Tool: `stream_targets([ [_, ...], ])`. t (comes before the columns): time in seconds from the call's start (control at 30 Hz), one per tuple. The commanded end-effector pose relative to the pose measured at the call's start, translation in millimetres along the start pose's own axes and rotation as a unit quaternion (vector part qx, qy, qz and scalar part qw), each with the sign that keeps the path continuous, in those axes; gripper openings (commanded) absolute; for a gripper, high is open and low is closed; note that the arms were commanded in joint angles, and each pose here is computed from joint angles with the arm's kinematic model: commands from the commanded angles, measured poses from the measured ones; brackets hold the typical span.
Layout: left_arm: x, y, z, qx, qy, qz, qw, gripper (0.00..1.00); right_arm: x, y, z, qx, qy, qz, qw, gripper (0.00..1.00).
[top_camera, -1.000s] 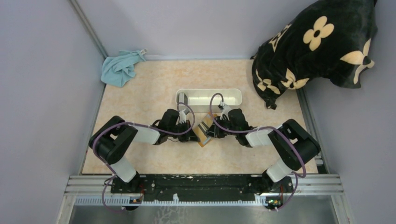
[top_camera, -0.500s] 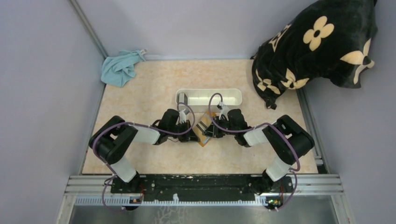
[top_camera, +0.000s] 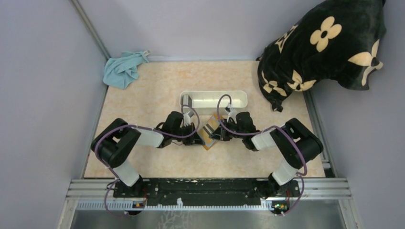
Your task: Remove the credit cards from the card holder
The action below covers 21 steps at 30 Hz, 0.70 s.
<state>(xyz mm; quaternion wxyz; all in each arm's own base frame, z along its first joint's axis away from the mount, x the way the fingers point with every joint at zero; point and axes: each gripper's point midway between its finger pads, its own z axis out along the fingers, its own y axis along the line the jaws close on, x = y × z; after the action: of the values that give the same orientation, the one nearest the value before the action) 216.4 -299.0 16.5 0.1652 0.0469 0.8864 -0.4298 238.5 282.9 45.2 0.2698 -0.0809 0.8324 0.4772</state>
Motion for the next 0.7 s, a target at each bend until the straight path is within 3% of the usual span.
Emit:
stream_targets([
  [0.0,26.6,59.4,-3.9,-0.111,0.029,-0.015,0.993,0.0,-4.0,14.4,-10.7,-0.025,0.001,-0.013,1.0,0.08],
  [0.67,29.6,68.9,-5.9,-0.116,0.034,-0.022,0.992,0.0,-24.5,-10.2,-31.1,0.023,-0.039,-0.012,0.999,0.09],
])
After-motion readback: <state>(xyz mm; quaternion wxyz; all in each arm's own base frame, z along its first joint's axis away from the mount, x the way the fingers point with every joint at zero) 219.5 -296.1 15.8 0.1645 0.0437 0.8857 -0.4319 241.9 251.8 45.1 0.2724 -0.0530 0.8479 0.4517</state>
